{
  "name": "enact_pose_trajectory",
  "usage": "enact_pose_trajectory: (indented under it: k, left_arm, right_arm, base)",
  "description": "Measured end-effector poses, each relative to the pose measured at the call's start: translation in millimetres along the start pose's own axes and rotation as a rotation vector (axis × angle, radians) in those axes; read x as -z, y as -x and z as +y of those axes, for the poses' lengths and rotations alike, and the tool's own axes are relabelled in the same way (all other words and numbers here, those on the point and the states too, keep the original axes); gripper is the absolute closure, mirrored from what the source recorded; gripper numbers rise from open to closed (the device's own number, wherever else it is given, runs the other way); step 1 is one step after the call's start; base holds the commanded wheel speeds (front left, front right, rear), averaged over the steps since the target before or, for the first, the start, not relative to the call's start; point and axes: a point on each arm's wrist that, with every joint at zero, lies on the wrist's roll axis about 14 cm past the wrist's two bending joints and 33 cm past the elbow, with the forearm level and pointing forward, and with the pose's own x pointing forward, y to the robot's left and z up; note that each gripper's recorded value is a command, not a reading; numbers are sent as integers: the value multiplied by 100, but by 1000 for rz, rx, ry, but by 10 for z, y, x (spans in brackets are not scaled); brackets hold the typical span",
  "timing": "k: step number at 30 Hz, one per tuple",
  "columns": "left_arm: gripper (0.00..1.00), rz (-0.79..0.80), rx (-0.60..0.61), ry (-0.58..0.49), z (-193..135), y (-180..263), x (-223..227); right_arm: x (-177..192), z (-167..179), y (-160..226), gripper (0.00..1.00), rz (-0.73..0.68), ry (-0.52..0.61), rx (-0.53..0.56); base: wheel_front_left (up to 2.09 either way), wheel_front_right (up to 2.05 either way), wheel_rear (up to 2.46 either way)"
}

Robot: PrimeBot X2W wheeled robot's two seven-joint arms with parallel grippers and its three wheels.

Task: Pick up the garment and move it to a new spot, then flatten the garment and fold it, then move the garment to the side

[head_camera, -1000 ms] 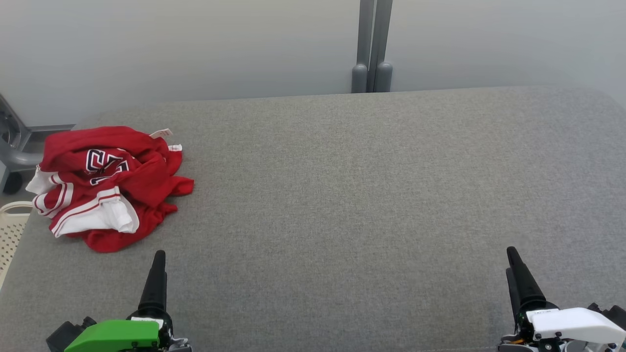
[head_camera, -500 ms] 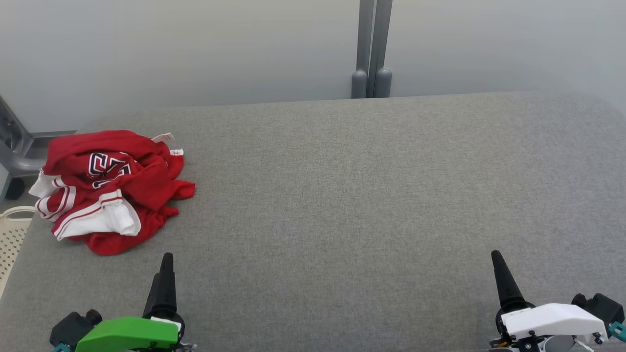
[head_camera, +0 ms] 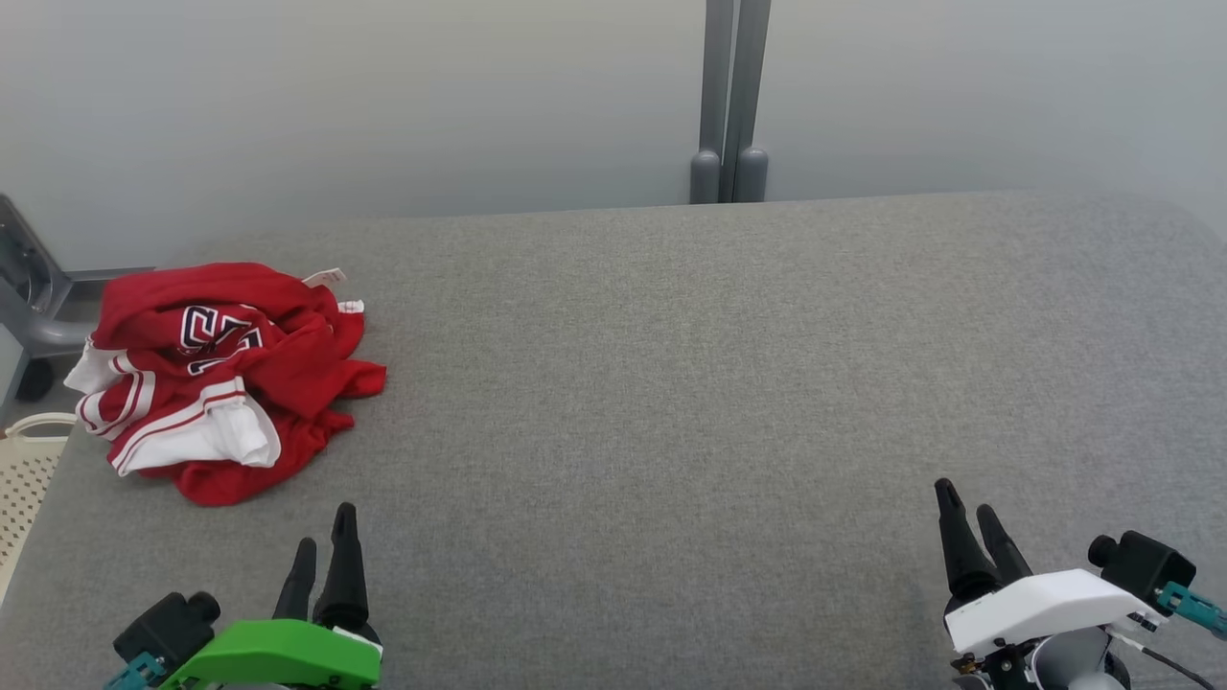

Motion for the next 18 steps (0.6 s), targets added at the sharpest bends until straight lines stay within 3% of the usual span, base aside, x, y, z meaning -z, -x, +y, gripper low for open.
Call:
enact_pose_trajectory:
  k: [5, 18]
  left_arm:
    - [0, 9, 0, -118, 5, 15, 19]
    - [0, 4, 15, -302, -10, -31, -18]
  right_arm:
    - [16, 59, 2, 0, 16, 86, -22]
    - [48, 235, -14, 0, 60, 340, -86]
  base:
    - [0, 0, 0]
    - [0, 0, 0]
